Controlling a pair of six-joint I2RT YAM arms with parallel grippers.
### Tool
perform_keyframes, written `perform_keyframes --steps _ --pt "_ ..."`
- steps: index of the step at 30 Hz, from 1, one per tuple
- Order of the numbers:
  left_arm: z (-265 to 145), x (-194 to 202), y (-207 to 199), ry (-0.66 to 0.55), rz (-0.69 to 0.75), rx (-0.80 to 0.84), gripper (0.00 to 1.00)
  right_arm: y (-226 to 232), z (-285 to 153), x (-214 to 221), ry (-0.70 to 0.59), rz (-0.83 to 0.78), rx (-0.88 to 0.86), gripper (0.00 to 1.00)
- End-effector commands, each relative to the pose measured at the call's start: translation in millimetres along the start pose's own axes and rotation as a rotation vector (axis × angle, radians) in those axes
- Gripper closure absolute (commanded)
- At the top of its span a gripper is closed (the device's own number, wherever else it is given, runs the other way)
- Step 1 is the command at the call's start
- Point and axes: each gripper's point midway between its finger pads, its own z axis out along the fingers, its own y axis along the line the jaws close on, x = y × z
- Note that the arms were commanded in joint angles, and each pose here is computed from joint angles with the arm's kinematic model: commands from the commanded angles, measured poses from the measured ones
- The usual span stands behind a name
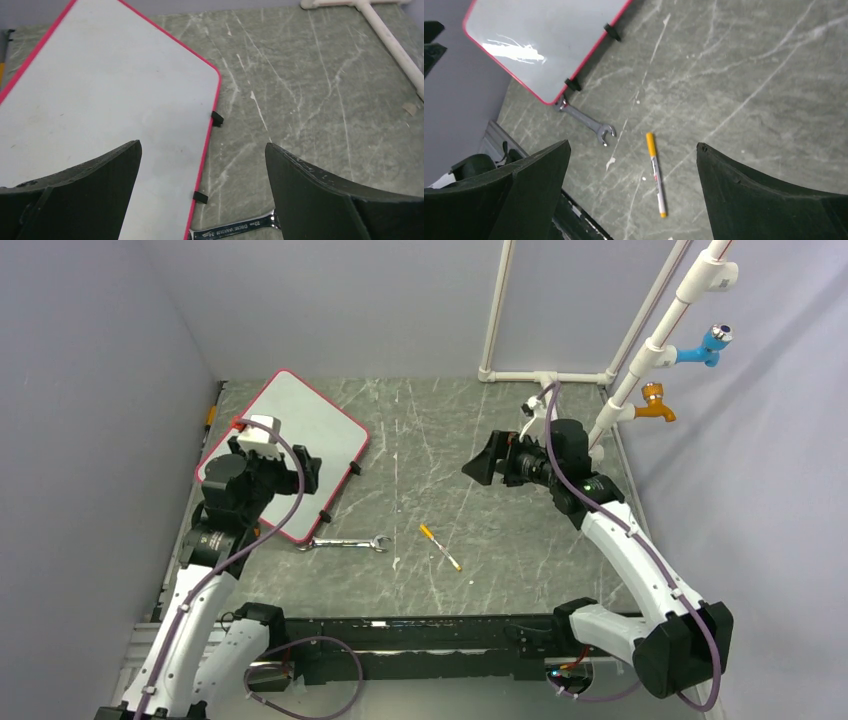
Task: Write a sentence on the whiteboard
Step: Pick up the whiteboard marker from the center of the board.
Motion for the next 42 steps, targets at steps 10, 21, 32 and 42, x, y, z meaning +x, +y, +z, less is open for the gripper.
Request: perform_keyframes --steps 10,21,32,42 --pt "2 17 -100 0.074 0.202 0.501 0.02 -17 -29 60 0.148 0.056 0.134 0.0" --pt "-11 74 -168 0.212 0.438 0.826 0.01 -25 -36 83 0.22 0.042 0.177 0.0" --pt "-11 123 -219 0.154 0.887 1.023 0.16 -32 -36 93 0.237 0.035 0.2 0.0" --pt "4 160 -241 0.164 1.134 1.18 0.18 -31 -44 86 0.205 0.027 0.223 0.0"
